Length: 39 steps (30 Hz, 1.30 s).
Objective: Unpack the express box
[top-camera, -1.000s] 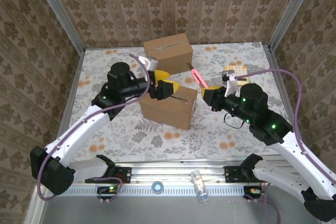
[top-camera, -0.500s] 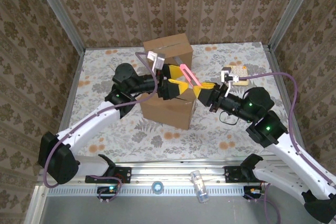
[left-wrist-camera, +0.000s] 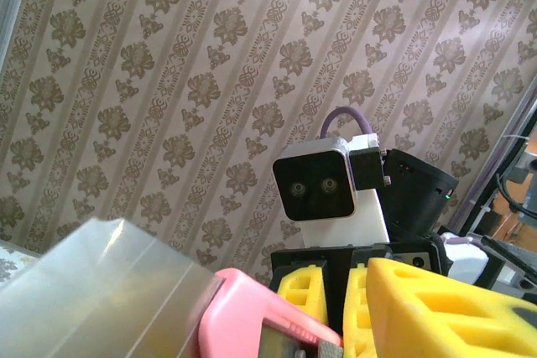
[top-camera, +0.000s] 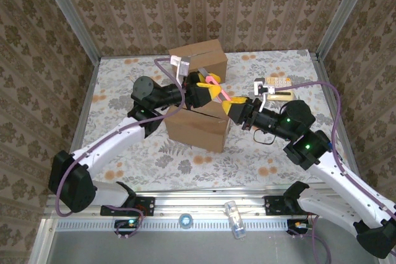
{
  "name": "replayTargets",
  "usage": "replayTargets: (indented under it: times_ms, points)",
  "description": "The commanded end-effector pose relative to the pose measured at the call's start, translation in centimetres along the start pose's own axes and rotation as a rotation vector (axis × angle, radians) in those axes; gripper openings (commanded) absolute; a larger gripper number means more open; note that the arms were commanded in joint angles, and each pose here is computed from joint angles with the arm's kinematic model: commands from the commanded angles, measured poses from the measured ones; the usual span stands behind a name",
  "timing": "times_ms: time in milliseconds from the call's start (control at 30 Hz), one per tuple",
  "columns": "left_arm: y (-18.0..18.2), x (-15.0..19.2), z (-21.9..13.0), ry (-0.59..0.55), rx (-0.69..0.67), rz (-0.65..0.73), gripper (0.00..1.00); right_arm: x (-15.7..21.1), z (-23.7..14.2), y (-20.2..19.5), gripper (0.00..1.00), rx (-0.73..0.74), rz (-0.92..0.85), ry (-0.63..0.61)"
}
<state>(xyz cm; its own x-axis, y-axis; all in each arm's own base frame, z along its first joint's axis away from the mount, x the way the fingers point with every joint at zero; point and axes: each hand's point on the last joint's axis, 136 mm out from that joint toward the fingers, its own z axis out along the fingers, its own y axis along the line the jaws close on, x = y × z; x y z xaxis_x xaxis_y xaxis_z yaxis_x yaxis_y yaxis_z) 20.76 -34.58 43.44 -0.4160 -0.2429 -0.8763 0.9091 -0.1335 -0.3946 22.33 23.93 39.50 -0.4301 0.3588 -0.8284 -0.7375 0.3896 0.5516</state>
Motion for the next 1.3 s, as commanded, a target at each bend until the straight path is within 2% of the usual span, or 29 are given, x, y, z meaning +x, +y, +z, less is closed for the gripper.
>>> replayTargets:
  times_ms: [0, 167, 333, 433, 467, 633, 733, 800, 933, 1100, 1267]
  points:
    - [-1.1, -1.4, 0.2, -0.042, 0.035, 0.039, 0.46, -0.7, 0.1, 0.8, 0.00, -0.048, -0.002, -0.026]
    - [-1.0, -1.4, 0.2, -0.049, 0.032, 0.039, 0.25, -0.4, 0.4, 0.5, 0.00, -0.045, 0.010, -0.015]
    - [-0.8, -1.3, 0.2, -0.050, 0.025, 0.034, 0.00, -0.2, 0.5, 0.6, 0.00, -0.046, 0.013, 0.008]
    - [-0.7, -1.3, 0.2, -0.047, 0.021, 0.027, 0.00, 0.0, 0.7, 1.0, 0.00, -0.049, 0.008, 0.057]
    - [-0.7, -1.2, 0.3, -0.041, 0.020, 0.023, 0.00, 0.1, 0.8, 1.0, 0.03, -0.045, 0.001, 0.077]
    - [-0.6, -0.7, 0.4, -0.004, 0.015, 0.006, 0.00, 0.5, 0.9, 1.9, 0.33, -0.053, -0.037, 0.196]
    - [-0.7, -0.6, 0.3, 0.006, 0.012, 0.005, 0.00, 0.7, 0.9, 2.1, 0.45, -0.050, -0.058, 0.252]
    - [-0.7, -0.5, 0.3, 0.013, 0.010, 0.004, 0.00, 0.9, 0.9, 2.1, 0.49, -0.047, -0.067, 0.279]
    - [-0.8, -0.5, 0.2, 0.017, 0.002, 0.007, 0.00, 1.2, 0.9, 2.0, 0.42, -0.048, -0.073, 0.310]
    - [-0.8, -0.5, 0.2, 0.022, -0.002, 0.006, 0.00, 2.0, 0.9, 1.9, 0.38, -0.069, -0.080, 0.338]
    - [-0.7, -0.5, 0.3, 0.023, -0.004, 0.003, 0.00, 2.1, 0.9, 2.2, 0.29, -0.094, -0.084, 0.342]
